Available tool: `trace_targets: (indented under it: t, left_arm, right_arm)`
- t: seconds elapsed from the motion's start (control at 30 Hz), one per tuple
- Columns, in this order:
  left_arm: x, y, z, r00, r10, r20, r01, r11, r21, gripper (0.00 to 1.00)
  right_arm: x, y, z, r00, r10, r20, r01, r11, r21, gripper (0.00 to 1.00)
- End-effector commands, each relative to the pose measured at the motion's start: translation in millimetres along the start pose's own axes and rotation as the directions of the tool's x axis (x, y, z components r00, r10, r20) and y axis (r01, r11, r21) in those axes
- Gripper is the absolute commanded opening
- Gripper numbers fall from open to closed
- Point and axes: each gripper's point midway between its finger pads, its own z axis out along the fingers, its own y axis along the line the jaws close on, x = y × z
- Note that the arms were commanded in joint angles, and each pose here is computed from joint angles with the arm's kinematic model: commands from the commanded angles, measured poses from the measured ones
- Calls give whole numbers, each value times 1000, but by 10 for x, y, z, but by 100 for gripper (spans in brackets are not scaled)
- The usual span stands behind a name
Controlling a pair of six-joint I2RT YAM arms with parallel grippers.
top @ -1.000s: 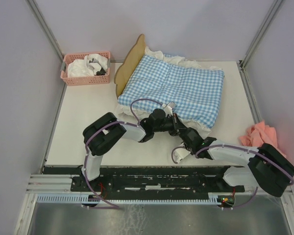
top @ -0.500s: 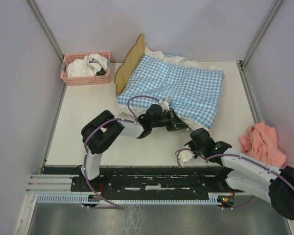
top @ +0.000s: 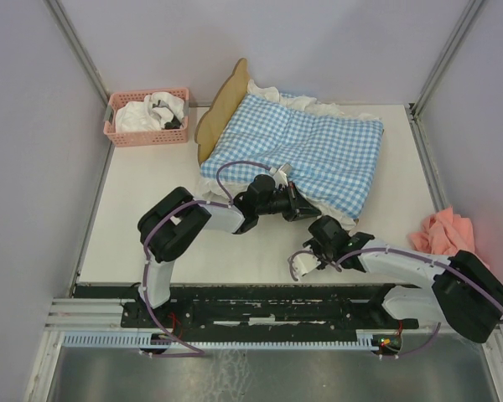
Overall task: Set up the pet bed
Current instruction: Tie the ropes to the bed frame.
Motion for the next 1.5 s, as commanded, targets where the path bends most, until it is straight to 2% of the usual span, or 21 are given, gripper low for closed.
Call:
trace_targets:
  t: [0.0, 0.27, 0.53, 0.67, 0.77, 0.83, 0.87, 1.17, 1.47]
  left_arm:
    - [-260, -94, -14, 998, 8, 62, -9, 1000, 22, 3]
    - [-236, -26, -3, 998, -4, 60, 3, 1000, 15, 3]
    - [-200, -42, -30, 998, -16, 60, 14, 1000, 28, 3]
    - [-181, -24, -53, 998, -14, 61, 12, 1000, 25, 3]
    - [-157, -24, -47, 998, -10, 57, 9, 1000, 24, 3]
    - [-146, -31, -44, 998, -11, 56, 9, 1000, 24, 3]
    - [-146, -34, -45, 998, -12, 57, 11, 1000, 25, 3]
    - [-73, -1, -16, 999, -8, 47, 7, 1000, 30, 3]
    - [47, 137, -22, 999, 22, 34, -22, 1000, 2, 3]
  right_arm:
    - [-44, -225, 43, 1000, -11, -17, 12, 998, 69, 49]
    - [61, -334, 183, 989, -93, -114, 101, 992, 72, 50]
    - [147, -327, 318, 969, -162, -189, 166, 986, 7, 52]
    - [183, -362, 345, 962, -163, -218, 168, 986, 5, 41]
    - [218, -378, 348, 967, -118, -226, 125, 992, 19, 22]
    - [211, -365, 319, 973, -96, -211, 106, 994, 33, 4]
    - [196, -363, 285, 977, -89, -193, 100, 994, 50, 2]
    - [238, -171, -78, 998, 56, -18, -53, 988, 145, 2]
    - [166, -65, -227, 981, 176, 77, -182, 979, 89, 2]
